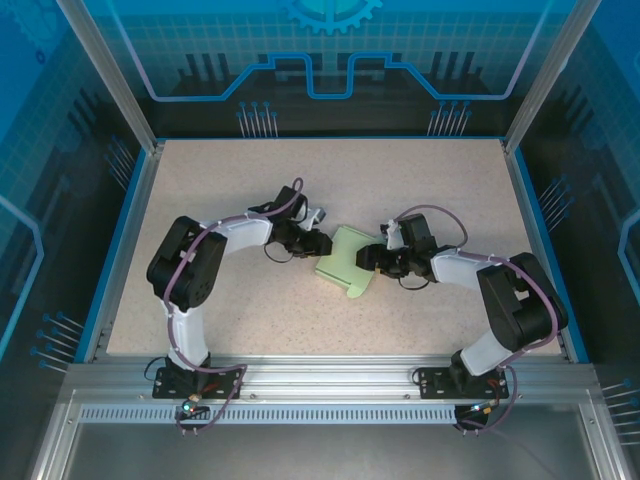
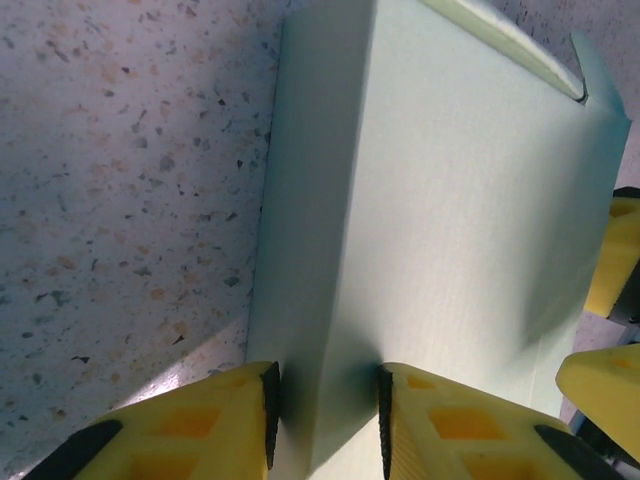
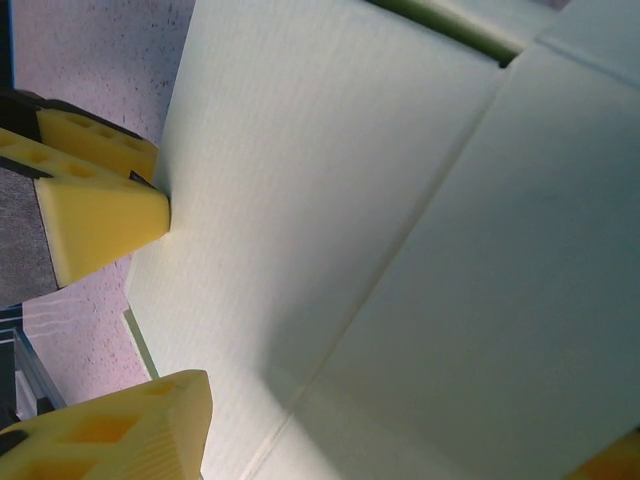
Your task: Fold the paper box
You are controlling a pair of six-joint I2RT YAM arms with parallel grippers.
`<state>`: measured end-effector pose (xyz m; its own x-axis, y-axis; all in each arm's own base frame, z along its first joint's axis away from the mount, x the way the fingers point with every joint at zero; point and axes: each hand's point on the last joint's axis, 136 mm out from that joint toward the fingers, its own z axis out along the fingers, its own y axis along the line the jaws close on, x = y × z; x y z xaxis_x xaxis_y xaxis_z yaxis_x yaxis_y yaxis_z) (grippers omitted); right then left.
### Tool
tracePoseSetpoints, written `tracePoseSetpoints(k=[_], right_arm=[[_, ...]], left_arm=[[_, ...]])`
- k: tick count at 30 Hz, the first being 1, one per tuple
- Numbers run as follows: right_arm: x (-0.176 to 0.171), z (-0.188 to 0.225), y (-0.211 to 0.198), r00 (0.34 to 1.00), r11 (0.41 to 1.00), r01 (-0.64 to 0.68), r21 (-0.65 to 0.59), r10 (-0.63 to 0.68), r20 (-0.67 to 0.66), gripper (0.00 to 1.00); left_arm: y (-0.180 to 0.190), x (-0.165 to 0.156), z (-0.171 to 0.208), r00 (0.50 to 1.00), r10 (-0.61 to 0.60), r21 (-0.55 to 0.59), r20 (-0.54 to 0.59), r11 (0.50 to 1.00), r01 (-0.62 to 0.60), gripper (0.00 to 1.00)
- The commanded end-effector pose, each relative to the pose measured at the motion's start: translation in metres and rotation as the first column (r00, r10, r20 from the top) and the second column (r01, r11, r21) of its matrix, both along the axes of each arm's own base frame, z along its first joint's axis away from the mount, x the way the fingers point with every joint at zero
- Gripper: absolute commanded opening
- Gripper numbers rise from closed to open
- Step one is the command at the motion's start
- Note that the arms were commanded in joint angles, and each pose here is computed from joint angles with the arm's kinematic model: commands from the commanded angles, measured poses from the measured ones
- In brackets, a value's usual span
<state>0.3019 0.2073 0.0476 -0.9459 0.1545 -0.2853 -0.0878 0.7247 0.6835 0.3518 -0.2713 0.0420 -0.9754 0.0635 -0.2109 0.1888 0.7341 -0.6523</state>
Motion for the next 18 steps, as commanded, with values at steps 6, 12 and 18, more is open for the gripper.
tracePoseSetpoints(k=[6,12,18], right_arm=[[-0.003,0.000,0.011,1.000,1.000,-0.007,0.012,0.007,0.001,0.66],[-0.004,-0.003,0.007,1.000,1.000,0.016,-0.024,-0.016,-0.003,0.68],[-0.003,-0.003,0.006,1.000,0.999,0.025,-0.033,-0.025,-0.004,0.71]], left_arm=[[0.021,-0.014,-0.030,0.989,0.085,0.028,-0.117,0.996,-0.082,0.29],[0.026,-0.013,-0.029,0.985,0.113,0.005,-0.131,0.994,-0.113,0.26],[0.029,-0.011,-0.026,0.981,0.127,-0.042,-0.150,0.990,-0.134,0.24]])
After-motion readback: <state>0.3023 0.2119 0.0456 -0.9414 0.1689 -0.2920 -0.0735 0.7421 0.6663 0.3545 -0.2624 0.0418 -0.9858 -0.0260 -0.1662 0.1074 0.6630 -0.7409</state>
